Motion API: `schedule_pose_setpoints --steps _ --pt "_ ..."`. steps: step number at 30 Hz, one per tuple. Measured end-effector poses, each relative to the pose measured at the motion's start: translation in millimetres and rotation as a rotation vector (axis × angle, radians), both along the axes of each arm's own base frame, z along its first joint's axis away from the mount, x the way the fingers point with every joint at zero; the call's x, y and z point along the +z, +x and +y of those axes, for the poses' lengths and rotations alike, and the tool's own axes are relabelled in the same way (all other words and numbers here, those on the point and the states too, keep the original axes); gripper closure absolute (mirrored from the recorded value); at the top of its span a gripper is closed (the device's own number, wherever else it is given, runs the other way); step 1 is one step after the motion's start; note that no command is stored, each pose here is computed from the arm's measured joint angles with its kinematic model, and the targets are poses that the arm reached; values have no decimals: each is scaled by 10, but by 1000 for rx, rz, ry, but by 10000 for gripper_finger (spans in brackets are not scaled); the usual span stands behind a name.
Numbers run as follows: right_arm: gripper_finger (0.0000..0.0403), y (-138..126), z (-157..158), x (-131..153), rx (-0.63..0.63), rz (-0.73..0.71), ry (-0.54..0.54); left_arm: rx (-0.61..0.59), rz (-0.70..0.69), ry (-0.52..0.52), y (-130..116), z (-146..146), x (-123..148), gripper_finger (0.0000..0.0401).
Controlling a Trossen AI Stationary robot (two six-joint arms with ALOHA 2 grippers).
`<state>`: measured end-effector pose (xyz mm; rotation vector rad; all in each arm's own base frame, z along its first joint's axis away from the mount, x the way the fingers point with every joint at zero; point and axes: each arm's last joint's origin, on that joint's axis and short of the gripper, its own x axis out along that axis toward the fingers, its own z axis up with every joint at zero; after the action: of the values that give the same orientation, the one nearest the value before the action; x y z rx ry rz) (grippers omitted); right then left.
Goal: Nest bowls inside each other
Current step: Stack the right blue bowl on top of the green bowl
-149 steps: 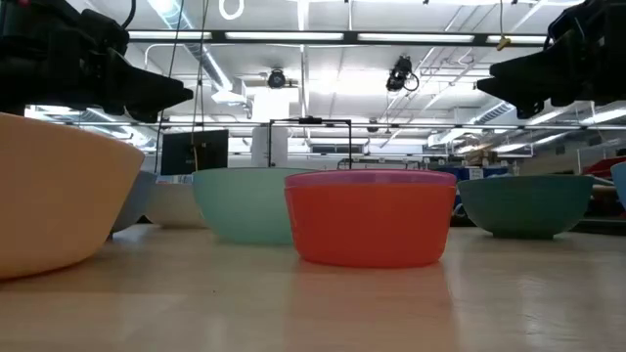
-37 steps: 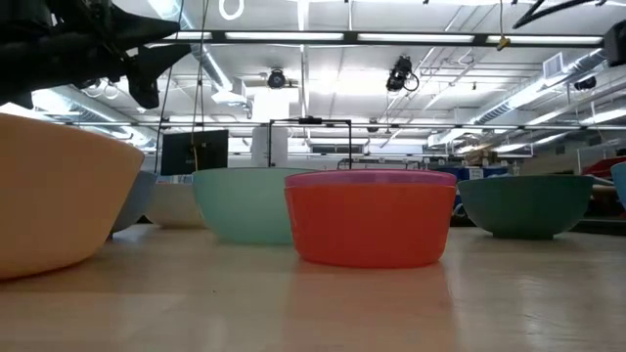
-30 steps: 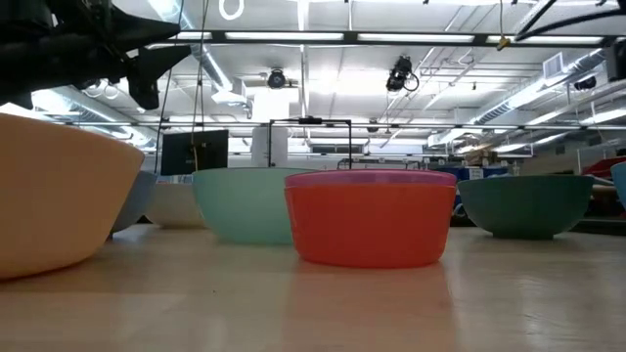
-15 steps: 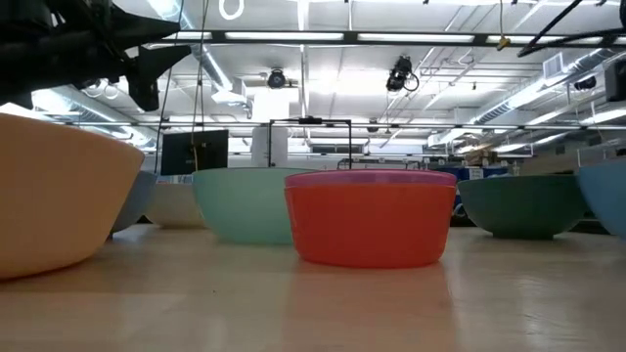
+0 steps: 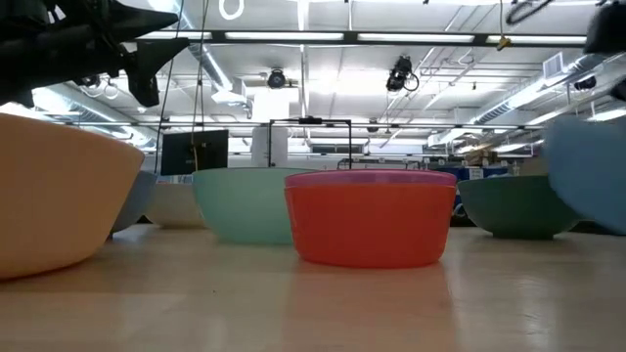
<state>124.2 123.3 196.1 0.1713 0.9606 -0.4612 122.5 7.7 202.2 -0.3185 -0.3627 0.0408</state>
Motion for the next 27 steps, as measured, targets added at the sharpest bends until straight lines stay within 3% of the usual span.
schedule_pose_setpoints --steps 7,13,18,27 --pt "403 534 -34 612 25 -303 10 44 -8 -13 -4 13 6 229" --pt "403 1219 -406 972 11 -575 44 118 -65 -7 -30 31 60 229" --pt "403 1639 -733 873 22 -634 71 173 -76 -32 -38 48 68 229" --pt "403 2090 -1065 411 -44 -606 92 214 -78 -55 -41 61 67 229"
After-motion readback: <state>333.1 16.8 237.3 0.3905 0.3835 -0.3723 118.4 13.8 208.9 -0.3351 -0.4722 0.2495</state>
